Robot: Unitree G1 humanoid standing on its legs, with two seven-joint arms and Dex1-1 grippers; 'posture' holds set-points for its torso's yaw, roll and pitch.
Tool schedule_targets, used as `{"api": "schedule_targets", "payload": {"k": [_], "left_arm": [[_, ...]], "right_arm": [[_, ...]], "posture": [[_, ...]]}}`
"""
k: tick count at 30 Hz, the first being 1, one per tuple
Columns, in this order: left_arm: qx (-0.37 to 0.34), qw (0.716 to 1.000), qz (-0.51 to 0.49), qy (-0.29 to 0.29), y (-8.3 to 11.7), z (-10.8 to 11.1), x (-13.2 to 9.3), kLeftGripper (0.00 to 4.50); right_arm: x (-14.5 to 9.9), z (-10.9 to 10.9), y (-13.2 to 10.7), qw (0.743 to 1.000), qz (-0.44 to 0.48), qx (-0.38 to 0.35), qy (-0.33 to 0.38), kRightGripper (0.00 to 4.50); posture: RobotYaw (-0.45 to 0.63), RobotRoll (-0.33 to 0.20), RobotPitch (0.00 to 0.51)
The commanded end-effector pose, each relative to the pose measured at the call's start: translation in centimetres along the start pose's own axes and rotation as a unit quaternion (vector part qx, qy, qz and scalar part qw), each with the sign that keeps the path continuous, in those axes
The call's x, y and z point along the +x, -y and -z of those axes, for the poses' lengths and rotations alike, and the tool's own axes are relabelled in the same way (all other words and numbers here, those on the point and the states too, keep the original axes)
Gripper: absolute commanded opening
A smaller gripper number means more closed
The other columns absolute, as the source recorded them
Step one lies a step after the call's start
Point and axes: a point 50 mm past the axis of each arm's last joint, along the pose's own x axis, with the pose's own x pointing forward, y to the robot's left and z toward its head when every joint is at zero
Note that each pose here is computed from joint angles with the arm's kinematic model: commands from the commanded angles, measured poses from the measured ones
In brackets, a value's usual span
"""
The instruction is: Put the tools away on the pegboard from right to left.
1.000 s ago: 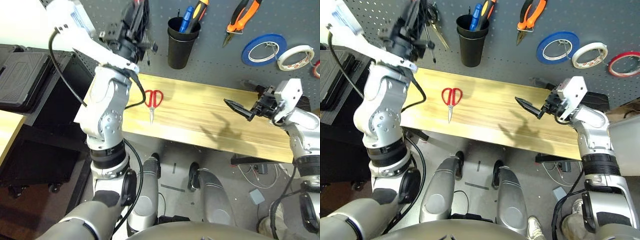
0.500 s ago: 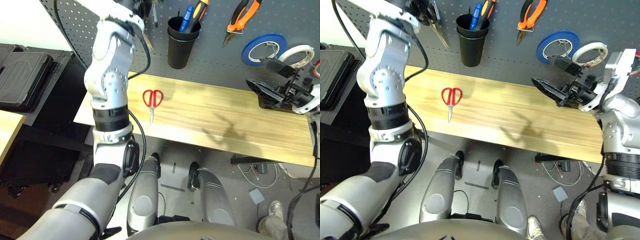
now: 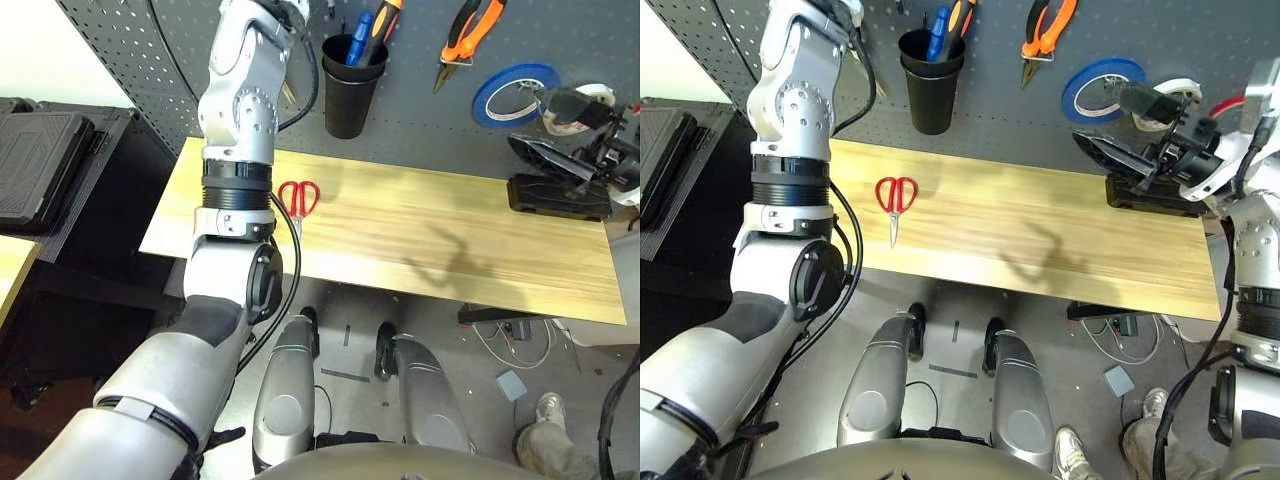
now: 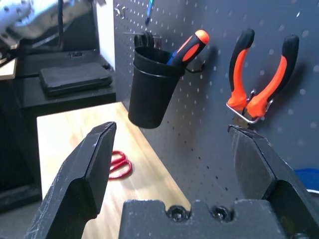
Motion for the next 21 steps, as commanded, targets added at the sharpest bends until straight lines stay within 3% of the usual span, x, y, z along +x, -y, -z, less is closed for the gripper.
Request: {"api": "schedule_targets", "payload": {"k": [1,9,15,19,21], "left_arm": [[0.014,1.0,0.014,-0.017,0.6,1.5,0.1,0.79],[0.07,0.996,-0.012,-0.056,-0.5,4.2,-1.2,0.79],[0.077,0.995,-0.014,-0.057,-0.6,4.0,-1.4,2.92],[0.096,0.994,-0.019,-0.038,-0.7,2.6,-1.3,4.46],[0.101,0.994,-0.022,-0.024,-0.5,1.5,-1.2,4.46]], "right_arm": [[0.5,-0.1,-0.4,1.0,-0.006,-0.01,-0.003,4.5],[1.4,0.1,-0.7,1.0,-0.009,-0.013,0.002,4.5],[1.8,0.4,-0.5,1.0,-0.008,-0.016,0.005,4.5],[2.1,0.8,-0.7,1.0,-0.012,-0.013,0.003,4.5],[2.2,1.0,-0.8,1.0,-0.016,-0.009,0.002,4.5]], "posture": [[0.04,0.0,0.214],[0.05,0.0,0.217],[0.06,0.0,0.22],[0.07,0.0,0.223],[0.07,0.0,0.224]]}}
